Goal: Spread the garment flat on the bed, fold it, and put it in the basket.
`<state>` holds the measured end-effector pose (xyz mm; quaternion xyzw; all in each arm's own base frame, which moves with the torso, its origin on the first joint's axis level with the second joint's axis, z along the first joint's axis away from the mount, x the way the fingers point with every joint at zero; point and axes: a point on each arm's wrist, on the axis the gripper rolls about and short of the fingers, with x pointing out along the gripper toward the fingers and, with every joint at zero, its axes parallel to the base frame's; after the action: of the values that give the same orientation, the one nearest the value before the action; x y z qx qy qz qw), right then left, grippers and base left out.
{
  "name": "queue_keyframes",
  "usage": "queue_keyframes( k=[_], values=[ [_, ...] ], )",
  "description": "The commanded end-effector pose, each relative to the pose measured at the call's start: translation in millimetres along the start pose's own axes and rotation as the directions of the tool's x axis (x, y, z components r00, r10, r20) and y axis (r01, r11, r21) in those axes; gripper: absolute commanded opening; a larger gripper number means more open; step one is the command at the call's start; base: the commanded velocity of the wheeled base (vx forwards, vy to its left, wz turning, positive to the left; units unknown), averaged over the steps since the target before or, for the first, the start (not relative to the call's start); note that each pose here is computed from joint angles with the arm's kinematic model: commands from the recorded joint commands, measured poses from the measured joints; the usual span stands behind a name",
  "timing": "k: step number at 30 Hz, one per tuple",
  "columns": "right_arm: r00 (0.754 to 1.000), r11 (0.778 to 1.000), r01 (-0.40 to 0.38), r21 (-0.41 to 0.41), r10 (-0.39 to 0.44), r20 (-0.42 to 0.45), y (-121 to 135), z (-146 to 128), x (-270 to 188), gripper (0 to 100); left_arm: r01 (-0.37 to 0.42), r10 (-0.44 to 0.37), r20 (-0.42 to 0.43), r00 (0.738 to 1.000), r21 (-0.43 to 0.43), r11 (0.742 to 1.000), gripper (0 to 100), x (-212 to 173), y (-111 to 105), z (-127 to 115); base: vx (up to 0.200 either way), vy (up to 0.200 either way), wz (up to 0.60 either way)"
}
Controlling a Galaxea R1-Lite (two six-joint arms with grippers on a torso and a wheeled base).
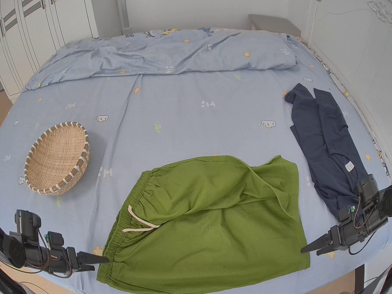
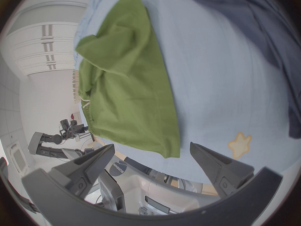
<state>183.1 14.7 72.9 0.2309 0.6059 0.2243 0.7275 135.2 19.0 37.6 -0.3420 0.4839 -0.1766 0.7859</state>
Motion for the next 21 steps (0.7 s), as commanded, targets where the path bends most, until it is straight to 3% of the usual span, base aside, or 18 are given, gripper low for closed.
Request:
queue_keyframes(
  k=[1,4,6,7,10,11,15,21],
  values=[
    [0.958,0.977,0.010,-0.212,0.051,0.282,35,-7,-47,100,0.129,-0.142,0.180,0.973,0.086,0.988,100,-33,-69,44,0.000,0.000,0.00],
    [0.926,0.958,0.029,-0.284,0.081,0.368,50,2,-64,100,0.164,-0.185,0.175,0.967,0.129,0.978,100,-40,-102,81,0.000,0.000,0.00],
    [0.917,0.953,0.034,-0.300,0.090,0.388,54,6,-68,100,0.169,-0.190,0.161,0.969,0.135,0.976,100,-37,-109,93,0.000,0.000,0.00],
    [0.903,0.946,0.042,-0.321,0.102,0.418,60,13,-76,100,0.178,-0.198,0.147,0.969,0.139,0.974,100,-29,-117,115,0.000,0.000,0.00],
    [0.891,0.939,0.049,-0.339,0.112,0.440,65,18,-82,100,0.189,-0.208,0.140,0.968,0.138,0.972,100,-18,-122,136,0.000,0.000,0.00],
    [0.882,0.933,0.055,-0.356,0.122,0.455,69,24,-86,100,0.196,-0.212,0.122,0.970,0.130,0.972,100,-1,-125,158,0.000,0.000,0.00],
    [0.865,0.922,0.064,-0.381,0.139,0.482,77,33,-94,100,0.212,-0.220,0.097,0.971,0.089,0.973,100,31,-128,195,0.000,0.000,0.00],
    [0.871,0.917,0.056,-0.395,0.149,0.469,79,37,-90,100,0.218,-0.220,0.056,0.974,0.038,0.975,100,73,-128,222,0.000,0.000,0.00]
  ],
)
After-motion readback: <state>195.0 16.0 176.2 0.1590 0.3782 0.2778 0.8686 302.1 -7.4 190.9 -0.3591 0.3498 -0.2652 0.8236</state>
